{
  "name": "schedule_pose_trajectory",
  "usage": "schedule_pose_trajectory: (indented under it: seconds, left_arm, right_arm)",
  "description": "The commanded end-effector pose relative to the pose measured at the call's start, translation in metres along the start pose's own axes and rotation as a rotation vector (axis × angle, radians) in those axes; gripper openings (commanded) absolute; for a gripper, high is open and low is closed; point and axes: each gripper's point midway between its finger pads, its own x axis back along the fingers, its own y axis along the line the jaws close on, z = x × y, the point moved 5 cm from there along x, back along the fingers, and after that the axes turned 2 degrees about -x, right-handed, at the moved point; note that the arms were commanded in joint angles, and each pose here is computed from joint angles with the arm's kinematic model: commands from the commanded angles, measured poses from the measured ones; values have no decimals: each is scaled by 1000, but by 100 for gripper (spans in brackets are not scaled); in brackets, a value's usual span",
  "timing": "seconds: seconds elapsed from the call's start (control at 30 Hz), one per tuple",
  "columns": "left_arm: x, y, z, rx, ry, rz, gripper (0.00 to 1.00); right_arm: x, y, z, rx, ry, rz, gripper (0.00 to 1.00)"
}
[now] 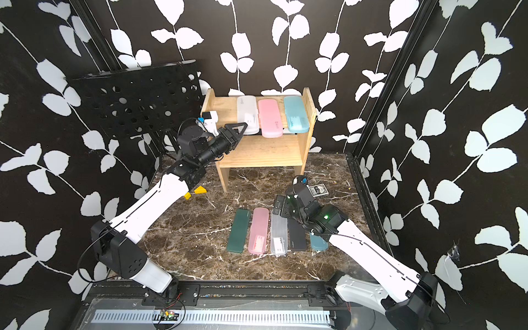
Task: Remove the pencil cases from the shelf
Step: Pick up the pencil case from the shelf.
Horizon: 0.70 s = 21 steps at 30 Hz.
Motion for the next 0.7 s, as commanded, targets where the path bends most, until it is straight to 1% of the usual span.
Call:
schedule_pose_trajectory:
  seconds: [0.0, 0.03, 0.1, 0.13, 0.2, 0.23, 0.3, 0.33, 0.4, 0.5, 0.67]
  left_arm:
    - [4, -13, -8, -17, -31, 30, 39]
    - [4, -12, -8, -18, -32, 29, 38]
    - [4, -9, -7, -13, -34, 24, 29]
    - [4, -8, -7, -11, -35, 22, 27]
    - [4, -7, -6, -9, -36, 22, 24]
    - [4, -7, -6, -9, -36, 24, 21]
    - [6, -6, -5, -11, -37, 21, 10]
    - [7, -5, -5, -15, -44, 19, 2]
    - [11, -5, -8, -42, -66, 19, 0]
    - [20, -7, -10, -124, -71, 8, 0]
    - [54, -16, -5, -330, -115, 30, 0]
  right_arm:
    - [-7, -4, 3, 8, 5, 4, 100]
    - [-6, -3, 3, 8, 5, 2, 99]
    - [-7, -3, 3, 8, 6, 0, 99]
    - [-7, -3, 3, 8, 6, 1, 100]
    - [-7, -3, 4, 9, 9, 1, 100]
    - [-7, -3, 4, 10, 10, 1, 100]
    - [-5, -3, 3, 8, 6, -3, 99]
    - [-5, -2, 2, 8, 3, -3, 99]
    - [-3, 2, 1, 19, 0, -20, 99]
    - [10, 13, -6, 71, -54, -29, 100]
    - [37, 46, -17, 177, -143, -81, 100]
